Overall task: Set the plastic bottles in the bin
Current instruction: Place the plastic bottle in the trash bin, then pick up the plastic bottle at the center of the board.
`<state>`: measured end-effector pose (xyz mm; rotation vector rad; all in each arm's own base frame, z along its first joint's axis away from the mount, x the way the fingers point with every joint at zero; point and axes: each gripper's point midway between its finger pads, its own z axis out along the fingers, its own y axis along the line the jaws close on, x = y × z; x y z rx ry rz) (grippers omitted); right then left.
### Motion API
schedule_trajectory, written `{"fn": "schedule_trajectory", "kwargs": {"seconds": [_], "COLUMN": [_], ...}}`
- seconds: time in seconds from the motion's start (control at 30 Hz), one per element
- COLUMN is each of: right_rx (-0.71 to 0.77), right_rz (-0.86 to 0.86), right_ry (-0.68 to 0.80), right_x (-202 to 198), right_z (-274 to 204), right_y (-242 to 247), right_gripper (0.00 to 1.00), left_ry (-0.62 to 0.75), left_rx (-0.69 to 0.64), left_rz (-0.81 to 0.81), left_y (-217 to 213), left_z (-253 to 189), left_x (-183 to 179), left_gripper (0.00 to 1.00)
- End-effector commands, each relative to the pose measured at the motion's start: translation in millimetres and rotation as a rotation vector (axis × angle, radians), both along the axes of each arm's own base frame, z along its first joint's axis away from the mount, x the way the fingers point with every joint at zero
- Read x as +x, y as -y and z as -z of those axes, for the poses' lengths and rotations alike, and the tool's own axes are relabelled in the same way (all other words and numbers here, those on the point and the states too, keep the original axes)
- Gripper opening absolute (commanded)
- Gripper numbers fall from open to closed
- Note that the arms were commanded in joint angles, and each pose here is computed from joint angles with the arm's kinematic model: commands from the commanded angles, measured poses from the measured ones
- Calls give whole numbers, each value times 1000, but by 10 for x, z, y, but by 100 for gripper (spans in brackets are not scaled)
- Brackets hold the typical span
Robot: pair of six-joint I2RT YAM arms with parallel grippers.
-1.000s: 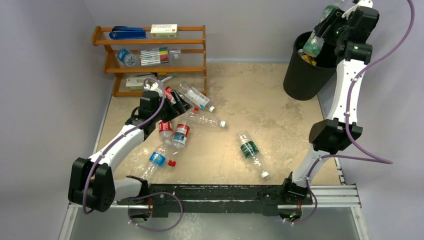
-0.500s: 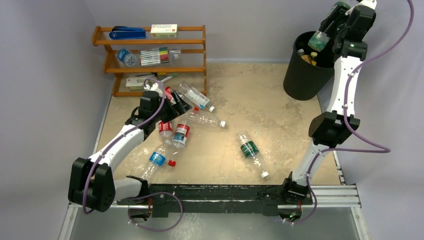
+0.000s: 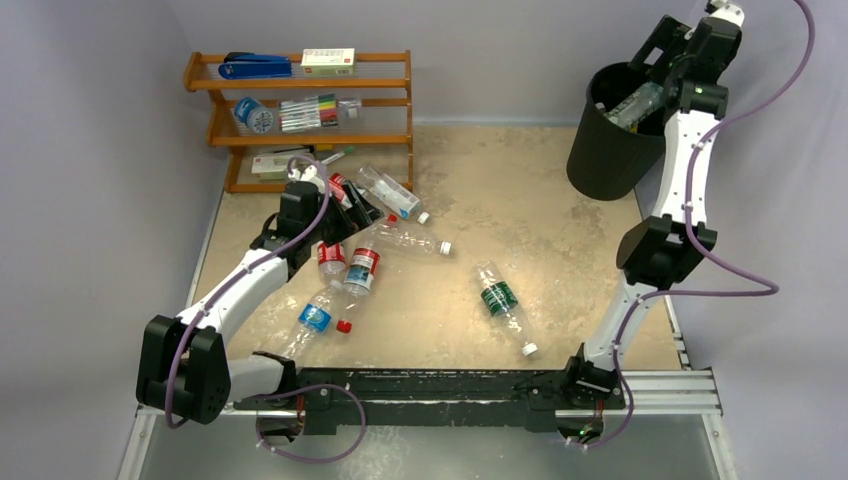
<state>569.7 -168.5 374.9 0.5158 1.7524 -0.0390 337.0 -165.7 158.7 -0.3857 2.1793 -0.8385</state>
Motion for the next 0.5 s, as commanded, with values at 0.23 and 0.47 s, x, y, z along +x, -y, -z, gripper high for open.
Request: {"fn": "schedule_trajectory", "kwargs": {"seconds": [0.23, 0.47], "right_rx": [-105, -112], "right_rz": [-231, -357], "right_ry": [-52, -261], "right_x": [-702, -1130], "right_z": [-304, 324], "right_y": [-1002, -1551], "right_gripper": [100, 100], "left_ry": [76, 80], "left_rx": [8, -15], "left_rz": [9, 31], "left_y": [16, 57], "left_z": [-278, -264], "left_x": [88, 41], "left_gripper": [95, 95]}}
